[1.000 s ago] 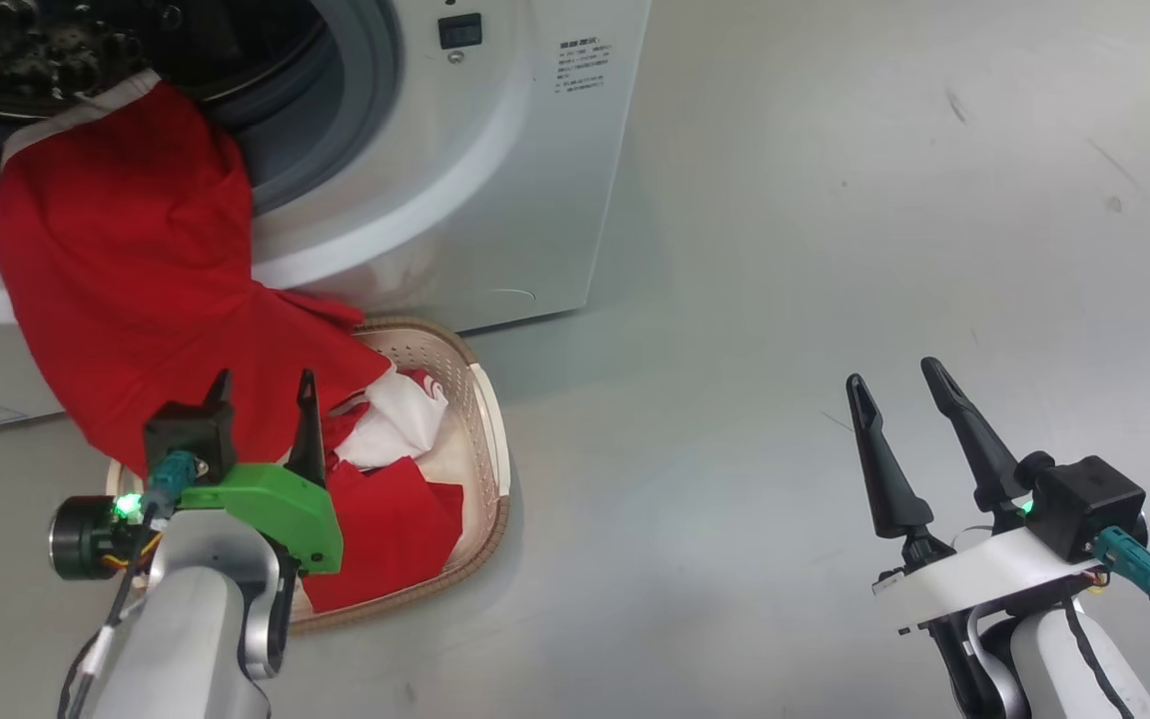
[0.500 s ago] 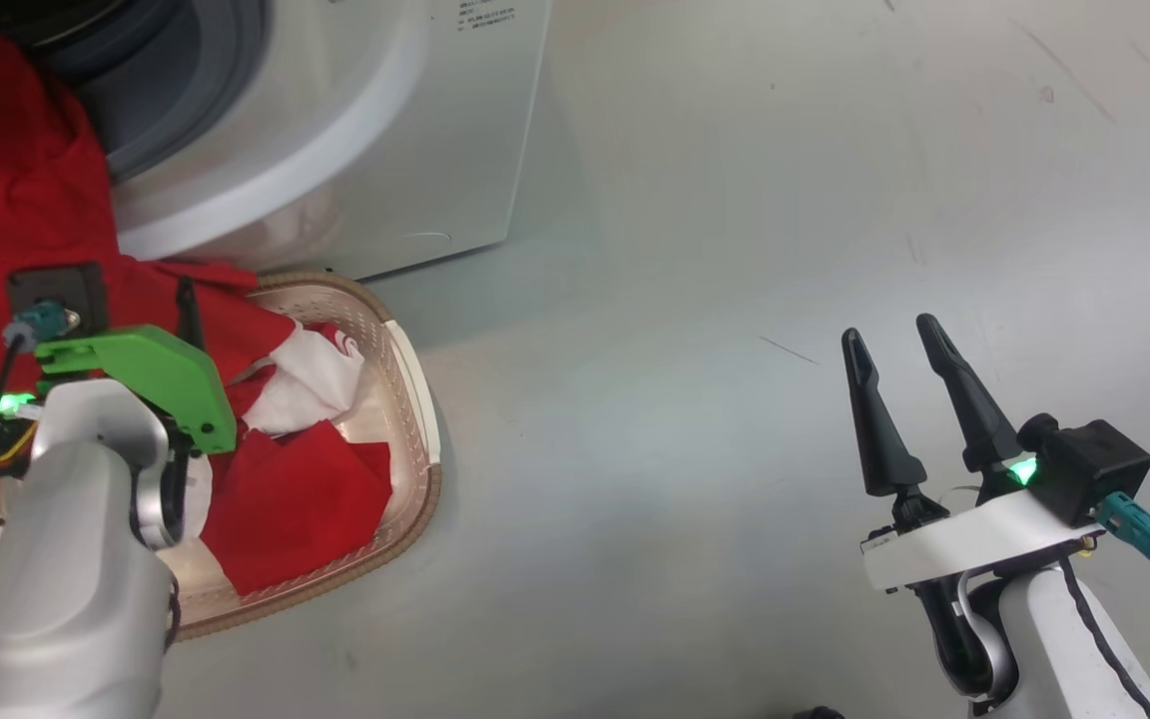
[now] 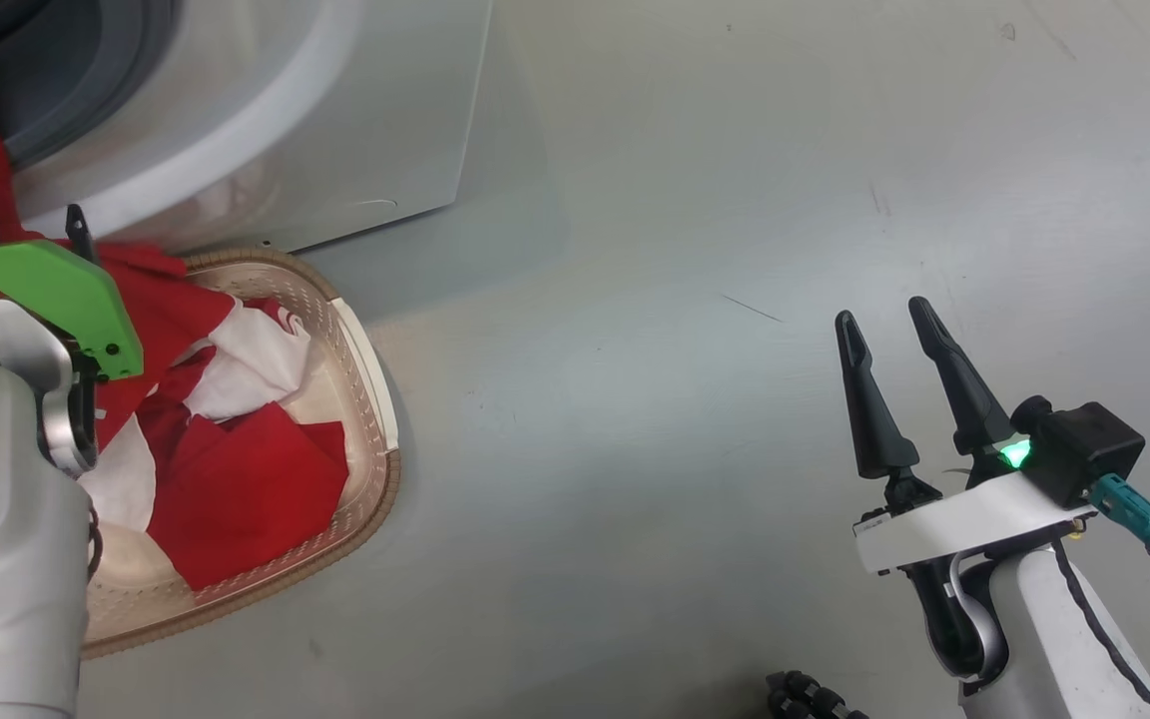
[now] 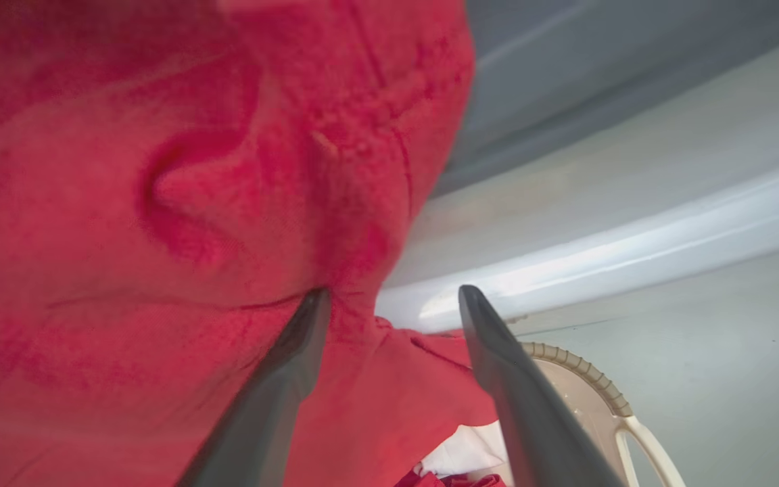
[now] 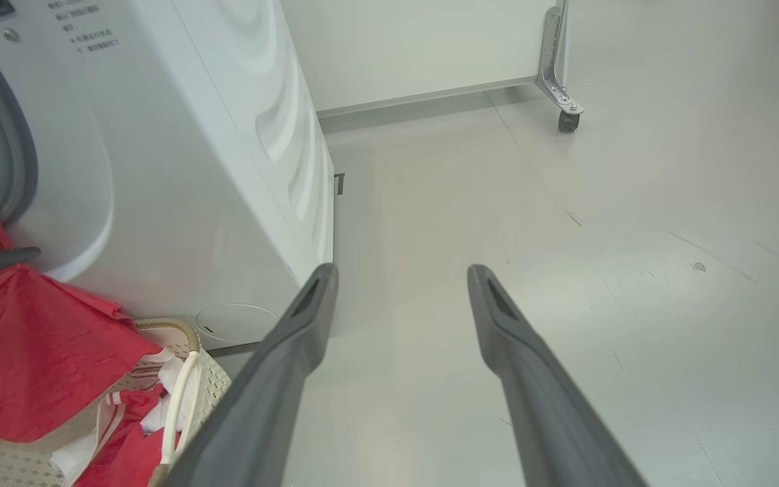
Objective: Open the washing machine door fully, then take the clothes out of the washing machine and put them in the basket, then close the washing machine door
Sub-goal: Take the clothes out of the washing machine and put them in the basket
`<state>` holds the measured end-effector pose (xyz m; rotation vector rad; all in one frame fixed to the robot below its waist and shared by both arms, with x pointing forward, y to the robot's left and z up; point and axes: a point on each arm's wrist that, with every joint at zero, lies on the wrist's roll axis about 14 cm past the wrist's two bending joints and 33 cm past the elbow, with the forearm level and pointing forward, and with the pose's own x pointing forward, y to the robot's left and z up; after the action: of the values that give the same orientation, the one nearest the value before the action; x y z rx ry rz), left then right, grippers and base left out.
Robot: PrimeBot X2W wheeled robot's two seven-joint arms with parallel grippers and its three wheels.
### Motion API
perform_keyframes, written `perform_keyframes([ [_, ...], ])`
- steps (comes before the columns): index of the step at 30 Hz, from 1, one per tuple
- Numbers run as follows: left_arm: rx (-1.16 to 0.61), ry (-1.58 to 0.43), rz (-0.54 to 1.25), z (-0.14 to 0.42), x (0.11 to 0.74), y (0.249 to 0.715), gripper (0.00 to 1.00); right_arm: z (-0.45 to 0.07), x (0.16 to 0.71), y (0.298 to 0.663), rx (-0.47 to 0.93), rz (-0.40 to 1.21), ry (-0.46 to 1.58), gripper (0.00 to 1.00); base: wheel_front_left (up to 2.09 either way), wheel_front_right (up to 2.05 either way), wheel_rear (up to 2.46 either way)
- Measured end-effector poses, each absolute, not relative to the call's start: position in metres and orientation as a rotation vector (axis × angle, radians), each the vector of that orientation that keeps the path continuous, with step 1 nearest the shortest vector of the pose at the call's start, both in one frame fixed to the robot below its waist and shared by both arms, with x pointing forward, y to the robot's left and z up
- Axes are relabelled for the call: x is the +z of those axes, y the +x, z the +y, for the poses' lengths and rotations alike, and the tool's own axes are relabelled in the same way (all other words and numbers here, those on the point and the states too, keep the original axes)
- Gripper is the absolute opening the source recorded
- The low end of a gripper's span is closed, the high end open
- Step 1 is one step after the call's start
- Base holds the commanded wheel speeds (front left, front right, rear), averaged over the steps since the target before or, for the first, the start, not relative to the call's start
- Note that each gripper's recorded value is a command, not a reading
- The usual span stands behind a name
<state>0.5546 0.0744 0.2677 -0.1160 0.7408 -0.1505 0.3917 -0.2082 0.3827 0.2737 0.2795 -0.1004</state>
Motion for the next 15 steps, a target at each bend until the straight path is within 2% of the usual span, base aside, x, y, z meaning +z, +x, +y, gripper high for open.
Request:
perform_keyframes([
  [11, -0.029, -0.171, 0.734, 0.102, 0.262, 0.567, 1.00, -0.208, 0.379, 0.396, -0.103, 0.278, 0.281, 1.00, 0.00, 0.00, 0.00],
  [12, -0.022, -0.171, 0.734, 0.104, 0.261, 0.567, 0.79, -0.208, 0.379, 0.396, -0.103, 0.279, 0.281, 1.00, 0.00, 0.00, 0.00],
  [13, -0.017, -0.170, 0.737, 0.105, 0.260, 0.567, 0.37, -0.208, 0.379, 0.396, -0.103, 0.280, 0.281, 1.00, 0.00, 0.00, 0.00],
  [14, -0.015, -0.168, 0.736, 0.106, 0.260, 0.567, 0.03, -0.208, 0.378, 0.396, -0.103, 0.281, 0.281, 1.00, 0.00, 0.00, 0.00],
  [15, -0.013, -0.164, 0.735, 0.106, 0.259, 0.566, 0.00, -0.208, 0.378, 0.396, -0.103, 0.283, 0.281, 1.00, 0.00, 0.00, 0.00],
])
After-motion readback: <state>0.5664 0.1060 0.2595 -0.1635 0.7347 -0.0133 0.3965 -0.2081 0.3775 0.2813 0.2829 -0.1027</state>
